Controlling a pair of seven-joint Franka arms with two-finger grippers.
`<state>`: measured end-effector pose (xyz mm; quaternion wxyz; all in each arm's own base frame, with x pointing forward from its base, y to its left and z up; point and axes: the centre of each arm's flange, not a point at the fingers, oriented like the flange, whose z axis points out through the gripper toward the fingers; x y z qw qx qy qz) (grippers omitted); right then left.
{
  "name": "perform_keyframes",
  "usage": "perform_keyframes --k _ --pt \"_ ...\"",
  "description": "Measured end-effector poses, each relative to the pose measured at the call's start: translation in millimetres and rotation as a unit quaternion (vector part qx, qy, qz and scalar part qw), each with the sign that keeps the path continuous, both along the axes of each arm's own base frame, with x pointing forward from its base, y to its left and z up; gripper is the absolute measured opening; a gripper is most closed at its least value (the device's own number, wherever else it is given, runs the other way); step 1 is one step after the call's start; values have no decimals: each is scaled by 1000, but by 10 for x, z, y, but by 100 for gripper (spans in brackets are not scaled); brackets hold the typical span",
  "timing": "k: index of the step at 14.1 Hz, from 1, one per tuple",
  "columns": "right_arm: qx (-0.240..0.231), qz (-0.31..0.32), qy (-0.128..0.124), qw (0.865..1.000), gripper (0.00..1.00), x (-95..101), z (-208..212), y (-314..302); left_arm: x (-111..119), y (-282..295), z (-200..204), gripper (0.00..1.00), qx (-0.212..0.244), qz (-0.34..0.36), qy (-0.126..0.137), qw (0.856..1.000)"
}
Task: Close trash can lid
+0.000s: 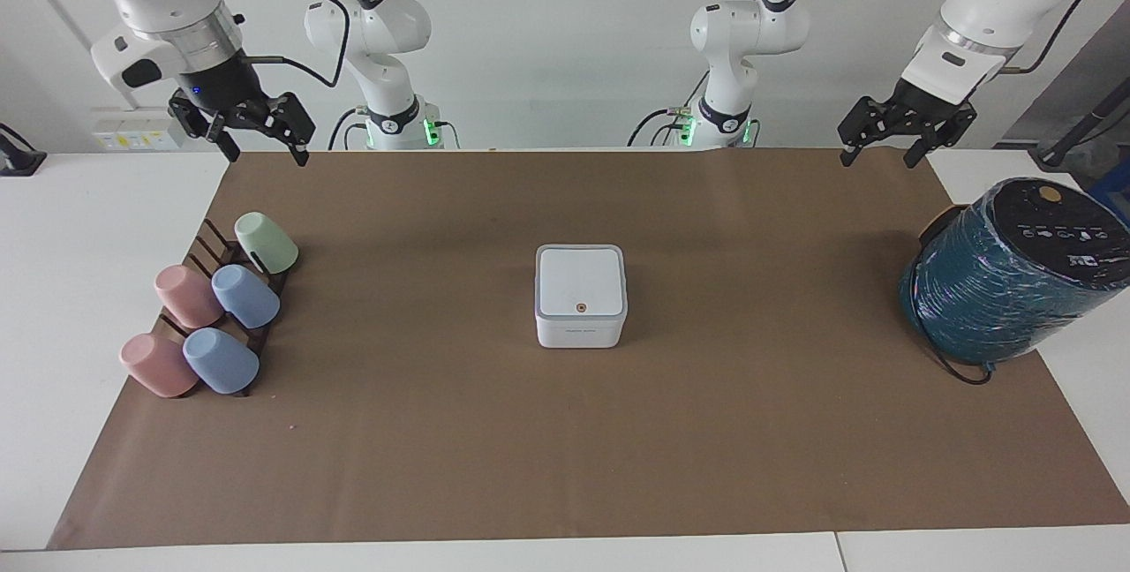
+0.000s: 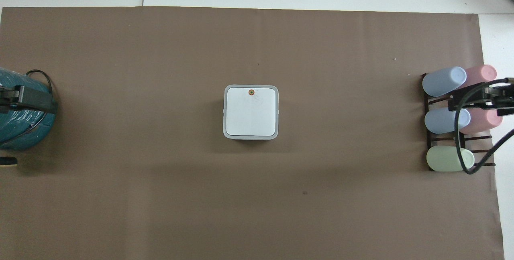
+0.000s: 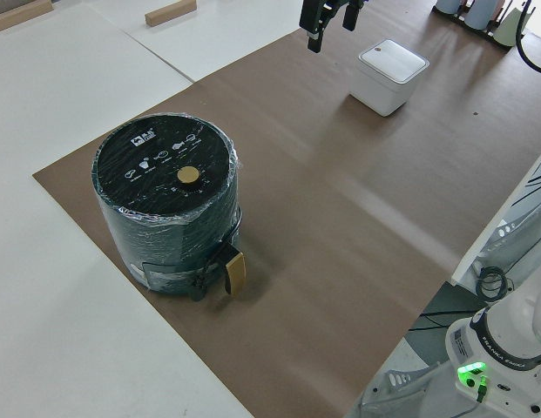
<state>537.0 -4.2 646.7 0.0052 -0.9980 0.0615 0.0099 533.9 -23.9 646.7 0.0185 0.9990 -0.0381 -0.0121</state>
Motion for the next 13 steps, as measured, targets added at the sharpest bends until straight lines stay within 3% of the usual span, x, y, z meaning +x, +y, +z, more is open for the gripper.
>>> perform_keyframes --k 13 --pt "0 0 0 1000 100 0 0 2 -25 -22 185 100 12 -22 0 1000"
